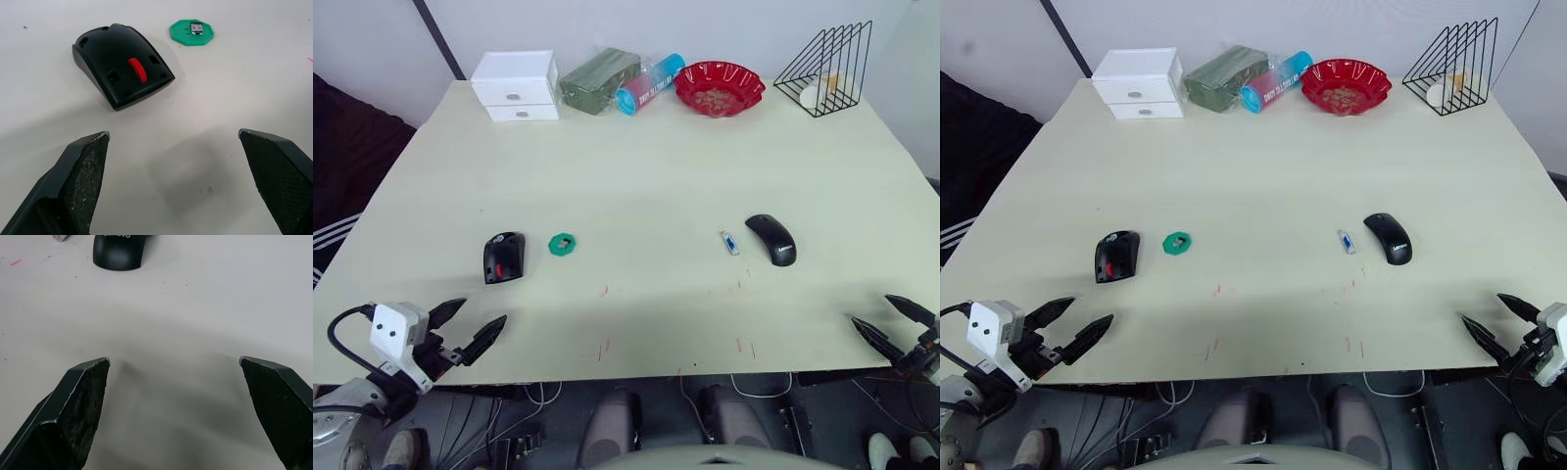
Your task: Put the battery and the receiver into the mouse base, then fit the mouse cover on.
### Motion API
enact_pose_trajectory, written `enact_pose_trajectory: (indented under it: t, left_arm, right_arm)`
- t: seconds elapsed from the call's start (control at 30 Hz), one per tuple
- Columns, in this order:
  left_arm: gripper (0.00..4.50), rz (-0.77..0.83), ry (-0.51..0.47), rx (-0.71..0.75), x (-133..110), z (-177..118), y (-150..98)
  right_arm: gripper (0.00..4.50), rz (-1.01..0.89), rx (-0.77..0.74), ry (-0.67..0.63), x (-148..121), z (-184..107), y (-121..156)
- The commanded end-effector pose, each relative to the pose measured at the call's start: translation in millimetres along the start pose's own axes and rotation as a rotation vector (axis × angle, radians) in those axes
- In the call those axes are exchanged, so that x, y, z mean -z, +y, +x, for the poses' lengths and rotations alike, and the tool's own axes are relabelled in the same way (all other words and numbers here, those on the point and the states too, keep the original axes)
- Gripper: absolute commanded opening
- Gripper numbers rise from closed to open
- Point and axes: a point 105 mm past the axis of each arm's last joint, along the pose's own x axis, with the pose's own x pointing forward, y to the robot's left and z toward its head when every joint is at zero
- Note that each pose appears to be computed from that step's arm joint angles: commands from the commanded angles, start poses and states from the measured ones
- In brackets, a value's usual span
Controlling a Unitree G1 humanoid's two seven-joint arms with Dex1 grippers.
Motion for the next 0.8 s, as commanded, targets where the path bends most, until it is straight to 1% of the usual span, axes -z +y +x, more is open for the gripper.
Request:
enact_pose_trajectory:
  t: [0.03, 0.13, 0.2, 0.27, 0.33, 0.43, 0.57, 0.67, 0.8]
  left_arm:
    - [4.50, 0.025, -0.051, -0.022, -13.3, -3.6, 2.8]
    - [4.50, 0.000, -0.090, -0.046, -19.5, -3.6, 4.6]
    - [4.50, -0.007, -0.096, -0.100, -21.0, -3.4, 9.5]
    - [4.50, -0.046, -0.166, -0.145, -32.7, 1.9, 4.5]
    - [4.50, -0.067, -0.196, -0.196, -40.3, 8.4, 1.2]
    - [4.50, -0.066, -0.195, -0.224, -44.4, 13.7, -2.7]
    - [4.50, -0.079, -0.215, -0.337, -50.4, 19.7, 7.1]
    - [4.50, -0.087, -0.203, -0.352, -50.2, 30.7, 1.3]
    - [4.50, -0.097, -0.202, -0.374, -54.4, 43.0, -0.9]
  right_arm:
    - [4.47, -0.049, -0.008, -0.028, -14.7, 5.3, 0.5]
    - [4.47, -0.056, -0.042, -0.071, -23.1, 8.2, 6.1]
    - [4.47, -0.055, -0.068, -0.083, -27.3, 10.7, 9.7]
    - [4.47, -0.103, -0.161, -0.122, -38.4, 14.0, 22.6]
    - [4.47, -0.114, -0.261, -0.166, -51.3, 17.8, 33.0]
    - [4.47, -0.124, -0.343, -0.188, -57.3, 19.4, 40.3]
    - [4.47, -0.105, -0.457, -0.258, -68.9, 20.7, 48.8]
    - [4.47, -0.107, -0.527, -0.275, -71.2, 19.8, 51.1]
    - [4.47, -0.103, -0.567, -0.322, -76.4, 18.9, 49.3]
